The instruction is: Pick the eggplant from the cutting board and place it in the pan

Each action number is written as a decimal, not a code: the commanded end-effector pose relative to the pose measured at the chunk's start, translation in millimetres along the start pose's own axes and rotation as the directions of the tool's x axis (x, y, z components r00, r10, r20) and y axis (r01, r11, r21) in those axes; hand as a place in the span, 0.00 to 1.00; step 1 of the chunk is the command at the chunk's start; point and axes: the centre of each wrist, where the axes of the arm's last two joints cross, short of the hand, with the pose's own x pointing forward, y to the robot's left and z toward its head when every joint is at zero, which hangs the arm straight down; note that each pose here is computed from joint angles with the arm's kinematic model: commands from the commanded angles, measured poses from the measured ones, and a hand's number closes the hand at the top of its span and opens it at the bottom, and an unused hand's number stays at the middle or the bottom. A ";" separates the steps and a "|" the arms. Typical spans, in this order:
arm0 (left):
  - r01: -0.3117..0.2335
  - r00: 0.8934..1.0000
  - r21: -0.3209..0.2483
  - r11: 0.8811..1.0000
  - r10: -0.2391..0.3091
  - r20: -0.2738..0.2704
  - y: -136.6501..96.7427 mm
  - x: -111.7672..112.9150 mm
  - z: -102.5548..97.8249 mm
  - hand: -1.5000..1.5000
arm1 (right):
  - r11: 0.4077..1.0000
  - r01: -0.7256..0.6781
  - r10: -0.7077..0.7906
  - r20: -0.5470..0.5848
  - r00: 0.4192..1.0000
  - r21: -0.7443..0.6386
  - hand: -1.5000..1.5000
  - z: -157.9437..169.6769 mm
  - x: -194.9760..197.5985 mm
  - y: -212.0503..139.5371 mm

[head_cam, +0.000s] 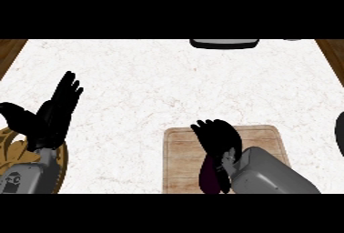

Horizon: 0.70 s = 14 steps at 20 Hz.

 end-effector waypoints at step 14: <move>-0.019 1.000 -0.004 1.000 0.019 0.015 -6.9 4.1 -5.4 0.50 | 1.000 0.018 -0.018 0.031 0.999 0.020 1.00 -37.7 20.0 29.5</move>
